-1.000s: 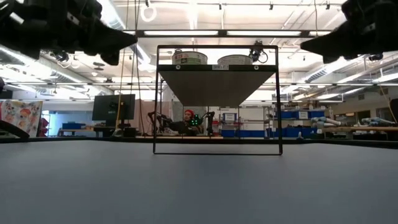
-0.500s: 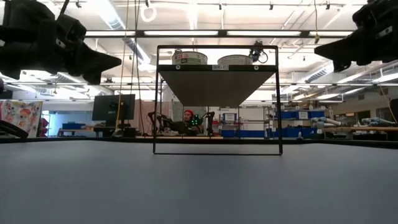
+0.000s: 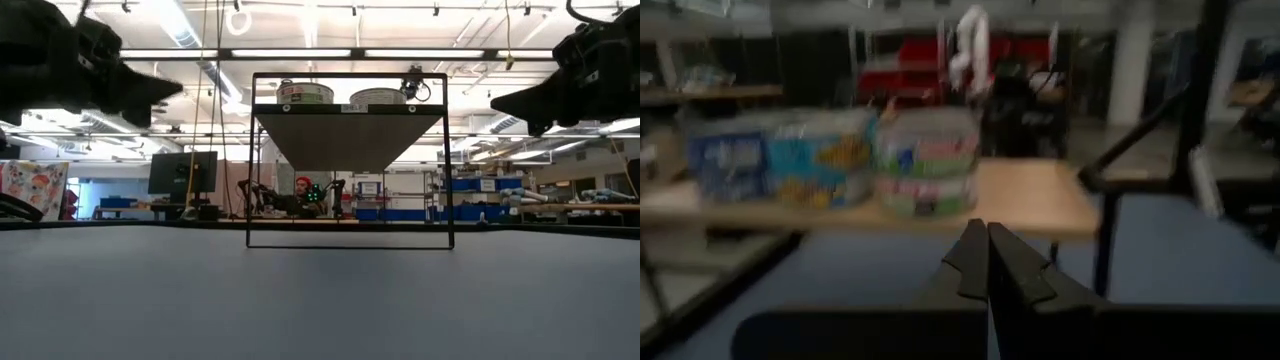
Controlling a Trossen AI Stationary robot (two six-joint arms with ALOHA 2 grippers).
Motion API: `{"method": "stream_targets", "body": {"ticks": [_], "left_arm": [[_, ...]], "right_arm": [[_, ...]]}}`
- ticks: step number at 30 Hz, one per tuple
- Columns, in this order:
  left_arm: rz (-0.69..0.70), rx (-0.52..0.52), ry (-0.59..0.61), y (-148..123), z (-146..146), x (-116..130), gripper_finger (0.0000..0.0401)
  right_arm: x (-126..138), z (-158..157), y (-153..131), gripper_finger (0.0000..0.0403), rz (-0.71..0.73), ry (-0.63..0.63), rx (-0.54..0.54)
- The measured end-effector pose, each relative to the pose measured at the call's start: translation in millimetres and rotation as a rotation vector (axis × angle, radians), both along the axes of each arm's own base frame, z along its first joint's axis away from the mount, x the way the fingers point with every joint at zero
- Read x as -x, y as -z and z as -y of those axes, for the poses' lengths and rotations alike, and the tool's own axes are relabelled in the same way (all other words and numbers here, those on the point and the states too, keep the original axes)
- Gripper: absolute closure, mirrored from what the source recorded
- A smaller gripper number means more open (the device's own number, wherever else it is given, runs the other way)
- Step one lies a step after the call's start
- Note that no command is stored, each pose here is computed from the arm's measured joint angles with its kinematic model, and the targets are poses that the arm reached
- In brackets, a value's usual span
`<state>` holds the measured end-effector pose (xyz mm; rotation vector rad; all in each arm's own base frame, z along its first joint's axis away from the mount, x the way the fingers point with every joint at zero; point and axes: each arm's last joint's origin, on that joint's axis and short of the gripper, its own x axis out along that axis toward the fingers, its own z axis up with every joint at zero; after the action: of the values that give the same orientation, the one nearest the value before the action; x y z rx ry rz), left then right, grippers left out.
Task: Stack canned seafood by type on shelf
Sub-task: Return to Home Position
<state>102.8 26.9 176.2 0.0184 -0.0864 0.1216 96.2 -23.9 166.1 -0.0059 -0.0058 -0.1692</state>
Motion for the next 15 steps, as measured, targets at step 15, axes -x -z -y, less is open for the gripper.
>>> {"method": "stream_targets", "body": {"ticks": [15], "left_arm": [[0.002,0.081,-0.028,3.2,-1.0,10.4,0.0400]], "right_arm": [[2.0,8.3,0.0,0.0401,-0.011,0.062,0.048]]}}
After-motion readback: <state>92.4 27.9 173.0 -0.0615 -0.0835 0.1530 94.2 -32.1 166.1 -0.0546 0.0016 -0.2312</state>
